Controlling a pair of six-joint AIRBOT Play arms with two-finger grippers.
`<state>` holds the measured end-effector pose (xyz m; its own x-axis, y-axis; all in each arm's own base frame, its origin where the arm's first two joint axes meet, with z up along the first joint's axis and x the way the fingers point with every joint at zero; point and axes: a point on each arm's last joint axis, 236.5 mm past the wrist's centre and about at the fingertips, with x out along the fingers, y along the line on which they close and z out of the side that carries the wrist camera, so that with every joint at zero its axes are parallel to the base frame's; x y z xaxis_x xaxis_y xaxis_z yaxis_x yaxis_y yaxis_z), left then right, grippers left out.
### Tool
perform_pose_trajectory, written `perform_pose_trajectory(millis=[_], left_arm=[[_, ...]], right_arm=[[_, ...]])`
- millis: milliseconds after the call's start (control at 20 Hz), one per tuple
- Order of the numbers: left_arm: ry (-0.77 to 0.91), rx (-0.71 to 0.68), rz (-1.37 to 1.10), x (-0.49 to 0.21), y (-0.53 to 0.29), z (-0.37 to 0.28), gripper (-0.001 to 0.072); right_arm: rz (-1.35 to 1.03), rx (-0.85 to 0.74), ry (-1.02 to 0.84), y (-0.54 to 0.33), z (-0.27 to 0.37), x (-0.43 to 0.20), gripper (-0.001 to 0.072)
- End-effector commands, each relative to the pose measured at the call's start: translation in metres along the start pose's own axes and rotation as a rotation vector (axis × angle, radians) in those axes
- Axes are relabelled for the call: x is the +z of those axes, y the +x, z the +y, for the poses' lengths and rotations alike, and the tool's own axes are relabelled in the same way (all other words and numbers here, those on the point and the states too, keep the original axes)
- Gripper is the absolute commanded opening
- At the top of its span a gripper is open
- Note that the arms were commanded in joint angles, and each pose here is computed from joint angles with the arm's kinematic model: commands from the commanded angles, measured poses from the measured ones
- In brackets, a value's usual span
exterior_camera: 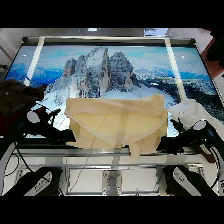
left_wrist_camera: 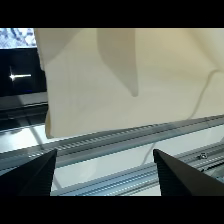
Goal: Fold the shirts.
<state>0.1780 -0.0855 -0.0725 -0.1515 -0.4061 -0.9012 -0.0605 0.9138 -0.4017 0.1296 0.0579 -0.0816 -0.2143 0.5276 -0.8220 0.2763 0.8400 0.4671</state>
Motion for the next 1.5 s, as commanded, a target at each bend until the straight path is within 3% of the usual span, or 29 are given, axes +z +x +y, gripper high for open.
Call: perform_pose_trajectory(millis=[0,200,500,1200,1250,1350,1450], left_arm=[[-0.001,-0.004,-0.003,0.001,0.0,-0.001,0.0701],[-0.002,-0.004,-0.008,0.002,0.0,-0.001,0.0701],[-0.002,-0.006,0.002,-0.001,0.0,-0.001,0.0701],[-0.002,-0.007,-0.011,0.002,0.0,-0.002,0.0702],[-0.002,-0.007,-0.01,0.002,0.0,-0.002,0.0702],[-0.002,-0.007,-0.008,0.002,0.0,-0.002,0.0702],[-0.002,-0.007,-0.007,0.002,0.0,-0.002,0.0701]], right_arm=[[0.002,0.001,0.008,0.002,0.0,0.0,0.0355],[-0.016,0.038,0.04,0.007,0.006,0.008,0.0355],[0.165,-0.031,-0.034,0.035,0.011,-0.013,0.0354],[0.026,-0.075,0.046,0.043,-0.002,0.017,0.034],[0.021,-0.073,0.047,0.043,-0.001,0.018,0.0294],[0.013,-0.071,0.032,0.043,-0.001,0.02,0.0026],[0.011,-0.042,0.002,0.043,0.006,0.021,0.0029]])
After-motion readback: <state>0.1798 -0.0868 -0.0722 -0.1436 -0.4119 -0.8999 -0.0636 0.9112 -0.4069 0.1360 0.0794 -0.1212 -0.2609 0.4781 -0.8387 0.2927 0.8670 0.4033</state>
